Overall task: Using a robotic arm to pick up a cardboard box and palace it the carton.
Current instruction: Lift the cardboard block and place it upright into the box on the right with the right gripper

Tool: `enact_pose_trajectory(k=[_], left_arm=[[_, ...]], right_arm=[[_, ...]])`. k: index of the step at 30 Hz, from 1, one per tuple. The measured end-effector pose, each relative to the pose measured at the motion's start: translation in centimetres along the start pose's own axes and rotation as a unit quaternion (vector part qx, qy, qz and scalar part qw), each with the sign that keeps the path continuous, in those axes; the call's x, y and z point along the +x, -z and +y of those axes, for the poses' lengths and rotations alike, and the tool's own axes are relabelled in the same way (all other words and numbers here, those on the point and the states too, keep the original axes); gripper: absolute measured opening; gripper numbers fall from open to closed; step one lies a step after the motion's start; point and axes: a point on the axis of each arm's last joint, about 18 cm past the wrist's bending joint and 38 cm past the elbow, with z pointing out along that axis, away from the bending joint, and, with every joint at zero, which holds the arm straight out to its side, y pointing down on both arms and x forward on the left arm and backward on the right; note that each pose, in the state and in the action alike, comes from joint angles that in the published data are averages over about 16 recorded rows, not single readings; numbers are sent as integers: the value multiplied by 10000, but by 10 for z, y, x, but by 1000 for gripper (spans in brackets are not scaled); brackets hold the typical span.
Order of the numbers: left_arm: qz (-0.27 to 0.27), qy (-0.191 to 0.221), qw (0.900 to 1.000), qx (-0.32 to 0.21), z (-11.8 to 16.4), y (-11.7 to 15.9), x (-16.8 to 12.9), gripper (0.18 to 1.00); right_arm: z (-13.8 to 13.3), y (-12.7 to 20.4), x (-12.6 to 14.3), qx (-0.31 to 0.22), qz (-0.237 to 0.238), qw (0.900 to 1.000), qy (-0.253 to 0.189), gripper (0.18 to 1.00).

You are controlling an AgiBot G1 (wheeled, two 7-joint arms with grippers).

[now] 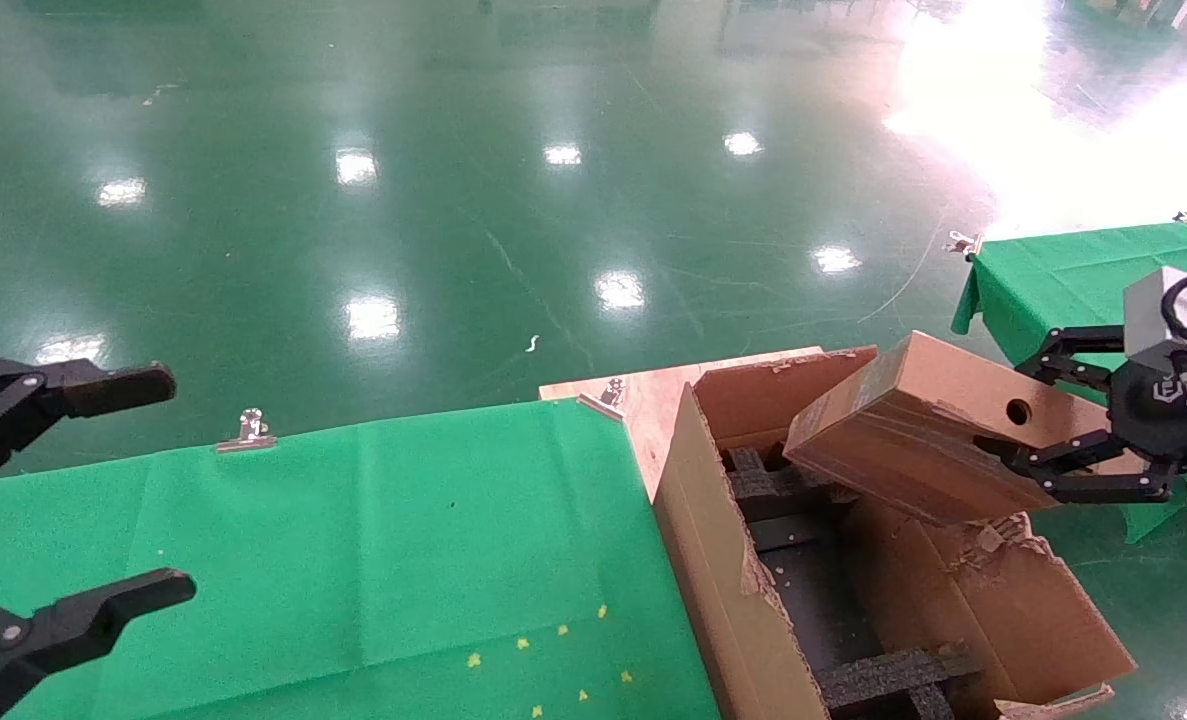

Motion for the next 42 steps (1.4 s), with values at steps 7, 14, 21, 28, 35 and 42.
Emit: enact_pose_trajectory(k=[7, 14, 21, 28, 35, 42], left_arm=[[-1, 0, 10000, 0, 0, 0, 0, 1001], [-1, 0, 10000, 0, 0, 0, 0, 1001], [-2, 0, 10000, 0, 0, 0, 0, 1001], [-3, 1, 10000, 0, 0, 0, 0, 1001], [-4, 2, 10000, 0, 0, 0, 0, 1001], [-4, 2, 10000, 0, 0, 0, 0, 1001]], right_arm=[[15, -11, -4, -5, 122, 9981, -610, 303], [43, -27, -14, -17, 475, 9837, -1733, 302], [64, -36, -28, 89, 876, 9532, -2891, 302], [73, -38, -37, 215, 1085, 9283, -3549, 301], [79, -42, -39, 174, 1156, 9184, -3780, 300], [89, -53, -41, -31, 1270, 9109, -3926, 299]])
